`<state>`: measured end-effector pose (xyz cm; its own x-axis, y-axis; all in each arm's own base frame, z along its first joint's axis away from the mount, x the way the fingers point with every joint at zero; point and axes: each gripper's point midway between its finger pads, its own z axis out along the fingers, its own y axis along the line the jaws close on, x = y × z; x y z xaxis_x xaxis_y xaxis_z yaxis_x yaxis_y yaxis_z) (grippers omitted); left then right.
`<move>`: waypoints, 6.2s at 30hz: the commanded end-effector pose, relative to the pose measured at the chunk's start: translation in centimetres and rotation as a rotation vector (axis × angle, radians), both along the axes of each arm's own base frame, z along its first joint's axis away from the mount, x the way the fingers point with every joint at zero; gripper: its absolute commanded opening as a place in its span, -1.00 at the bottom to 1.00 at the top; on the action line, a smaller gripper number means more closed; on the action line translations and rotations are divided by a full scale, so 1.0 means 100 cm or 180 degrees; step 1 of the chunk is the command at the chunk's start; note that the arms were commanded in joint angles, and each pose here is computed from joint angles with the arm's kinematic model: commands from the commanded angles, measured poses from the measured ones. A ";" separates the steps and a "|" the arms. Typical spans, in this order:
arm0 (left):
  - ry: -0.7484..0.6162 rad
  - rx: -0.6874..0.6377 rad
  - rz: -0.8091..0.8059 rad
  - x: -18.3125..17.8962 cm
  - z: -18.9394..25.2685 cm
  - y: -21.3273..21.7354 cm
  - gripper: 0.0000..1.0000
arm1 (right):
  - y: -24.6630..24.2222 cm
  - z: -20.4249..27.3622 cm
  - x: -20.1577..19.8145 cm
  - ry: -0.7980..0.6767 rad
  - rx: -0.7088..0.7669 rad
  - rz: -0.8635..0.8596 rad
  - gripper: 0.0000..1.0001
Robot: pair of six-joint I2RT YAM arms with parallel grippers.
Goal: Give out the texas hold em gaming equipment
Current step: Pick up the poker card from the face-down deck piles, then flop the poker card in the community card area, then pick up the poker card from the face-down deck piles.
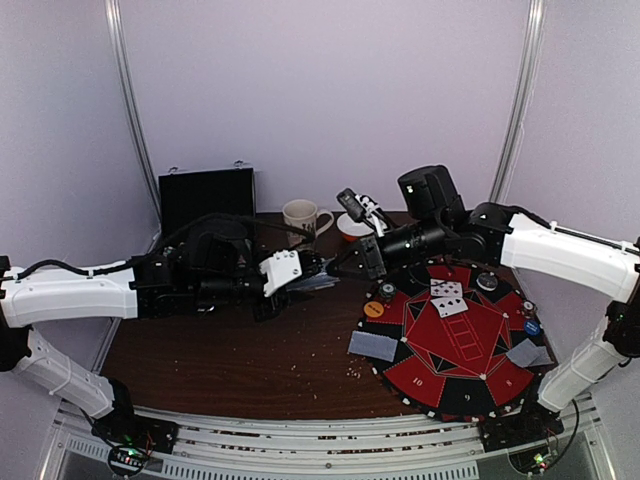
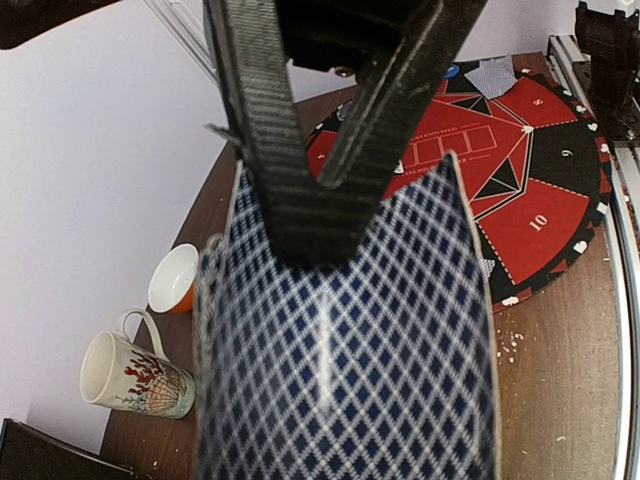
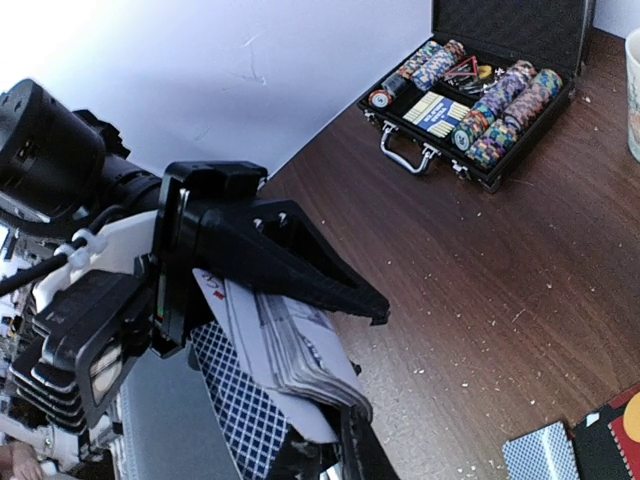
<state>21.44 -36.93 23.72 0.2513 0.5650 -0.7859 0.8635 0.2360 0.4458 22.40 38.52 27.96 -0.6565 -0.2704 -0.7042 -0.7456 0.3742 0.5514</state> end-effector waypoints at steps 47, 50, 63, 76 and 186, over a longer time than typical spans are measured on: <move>-0.0122 -0.0227 0.0104 0.009 0.029 -0.008 -0.34 | -0.340 -0.176 0.039 0.0359 -0.5580 -0.2616 -1.00; -0.0120 -0.0233 0.0096 0.009 0.030 -0.008 -0.33 | -0.329 -0.195 0.039 0.0422 -0.5628 -0.2385 -1.00; -0.0121 -0.0196 0.0114 0.010 0.029 -0.007 -0.33 | -0.274 -0.249 0.047 0.0489 -0.5157 -0.1859 -1.00; -0.0157 -0.0156 0.0163 0.013 0.027 -0.006 -0.33 | -0.268 -0.263 0.061 0.0516 -0.5125 -0.1960 -1.00; -0.0170 -0.0143 0.0028 0.004 0.024 -0.007 -0.36 | -0.026 0.029 0.020 -0.0722 -0.0352 -0.0334 -1.00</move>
<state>22.13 -36.81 24.75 0.2510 0.5776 -0.7768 0.8394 0.2697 0.4718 23.39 37.90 29.18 -0.5467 -0.2930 -0.7844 -0.8066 0.4356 0.3995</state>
